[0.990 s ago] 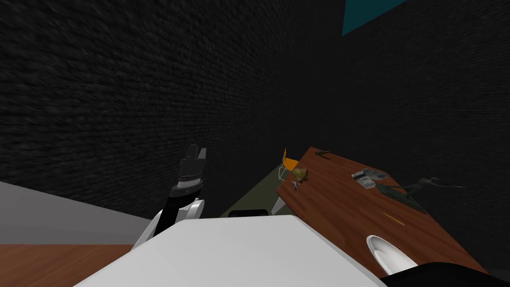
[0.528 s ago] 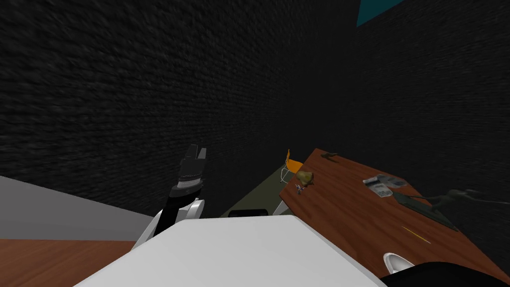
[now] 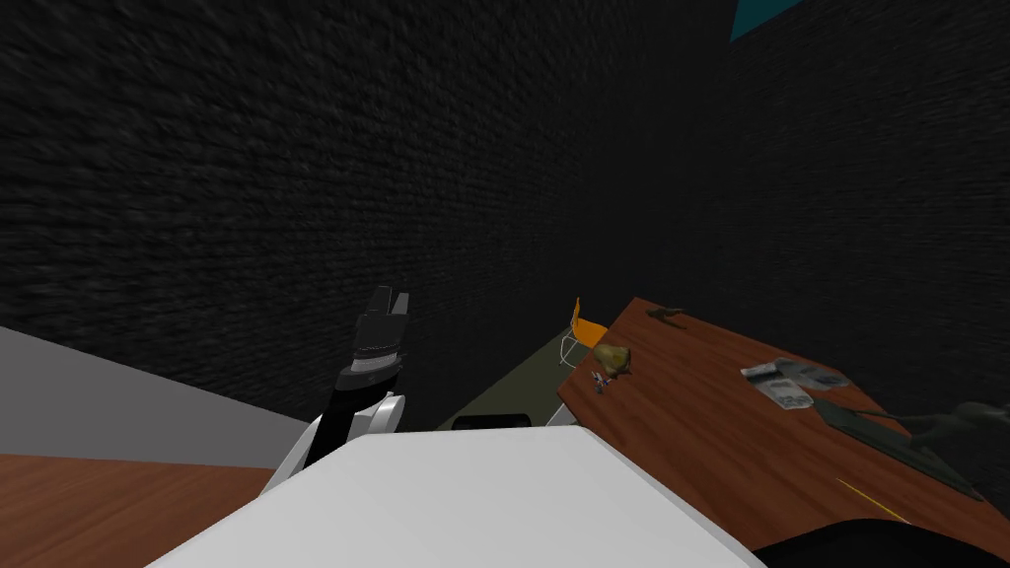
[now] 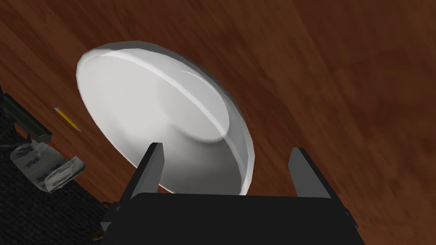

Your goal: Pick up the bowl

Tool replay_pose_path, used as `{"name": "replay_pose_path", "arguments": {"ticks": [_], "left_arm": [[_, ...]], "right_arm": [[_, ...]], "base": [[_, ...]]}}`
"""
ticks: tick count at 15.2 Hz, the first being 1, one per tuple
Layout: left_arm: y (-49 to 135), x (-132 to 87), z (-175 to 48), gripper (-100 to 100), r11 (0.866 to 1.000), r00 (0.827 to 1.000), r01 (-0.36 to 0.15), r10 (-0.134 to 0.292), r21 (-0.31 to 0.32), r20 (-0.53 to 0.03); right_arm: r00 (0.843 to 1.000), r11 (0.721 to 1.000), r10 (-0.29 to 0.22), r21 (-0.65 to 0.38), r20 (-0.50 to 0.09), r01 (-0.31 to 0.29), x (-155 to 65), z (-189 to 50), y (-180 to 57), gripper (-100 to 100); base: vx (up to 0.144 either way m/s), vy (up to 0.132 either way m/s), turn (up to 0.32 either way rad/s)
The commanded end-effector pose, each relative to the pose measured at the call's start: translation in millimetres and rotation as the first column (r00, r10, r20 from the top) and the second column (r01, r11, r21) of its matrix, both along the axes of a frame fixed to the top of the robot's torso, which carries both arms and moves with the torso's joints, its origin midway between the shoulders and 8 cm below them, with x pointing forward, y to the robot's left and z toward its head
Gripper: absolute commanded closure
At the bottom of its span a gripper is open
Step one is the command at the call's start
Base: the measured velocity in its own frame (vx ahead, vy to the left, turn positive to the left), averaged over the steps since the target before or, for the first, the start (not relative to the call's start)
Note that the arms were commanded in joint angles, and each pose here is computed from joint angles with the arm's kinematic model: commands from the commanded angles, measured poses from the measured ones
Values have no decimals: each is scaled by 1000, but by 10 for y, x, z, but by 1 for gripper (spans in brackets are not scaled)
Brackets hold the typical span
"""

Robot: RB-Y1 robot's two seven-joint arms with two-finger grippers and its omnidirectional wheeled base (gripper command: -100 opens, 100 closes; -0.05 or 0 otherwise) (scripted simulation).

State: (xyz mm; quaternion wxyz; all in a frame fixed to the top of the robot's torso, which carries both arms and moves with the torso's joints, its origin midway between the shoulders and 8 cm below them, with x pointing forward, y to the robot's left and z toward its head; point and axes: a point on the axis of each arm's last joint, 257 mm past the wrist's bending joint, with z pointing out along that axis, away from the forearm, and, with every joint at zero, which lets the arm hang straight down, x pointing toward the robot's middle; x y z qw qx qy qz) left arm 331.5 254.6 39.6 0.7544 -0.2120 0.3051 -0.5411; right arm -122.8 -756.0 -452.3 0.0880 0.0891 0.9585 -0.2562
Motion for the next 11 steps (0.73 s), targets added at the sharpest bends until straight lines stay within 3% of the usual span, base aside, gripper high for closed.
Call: {"name": "replay_pose_path", "arguments": {"ticks": [1, 2, 4, 6, 10, 11], "left_arm": [[0, 0, 0, 0, 1000, 1000, 0, 0, 0, 0], [0, 0, 0, 0, 1000, 1000, 0, 0, 0, 0], [0, 0, 0, 0, 1000, 1000, 0, 0, 0, 0], [0, 0, 0, 0, 1000, 1000, 0, 0, 0, 0], [0, 0, 0, 0, 1000, 1000, 0, 0, 0, 0], [0, 0, 0, 0, 1000, 1000, 0, 0, 0, 0]], "right_arm": [[999, 1000, -14, 7, -38, 14, -192, -14, 38, -100], [1000, 1000, -2, 10, -28, 2, -117, -28, 43, -100], [999, 1000, -14, 7, -38, 14, -192, -14, 38, -100], [997, 1000, 15, 4, -79, -15, -226, -28, 40, -100], [994, 999, -34, -15, -105, 32, -488, 47, 12, -100], [996, 1000, -14, 16, -87, 15, -391, -52, 118, -100]], "base": [[51, -1, 170], [52, -6, 130], [27, -6, 13], [4, 1, 5], [-3, 0, -2], [27, -3, 161]]}}
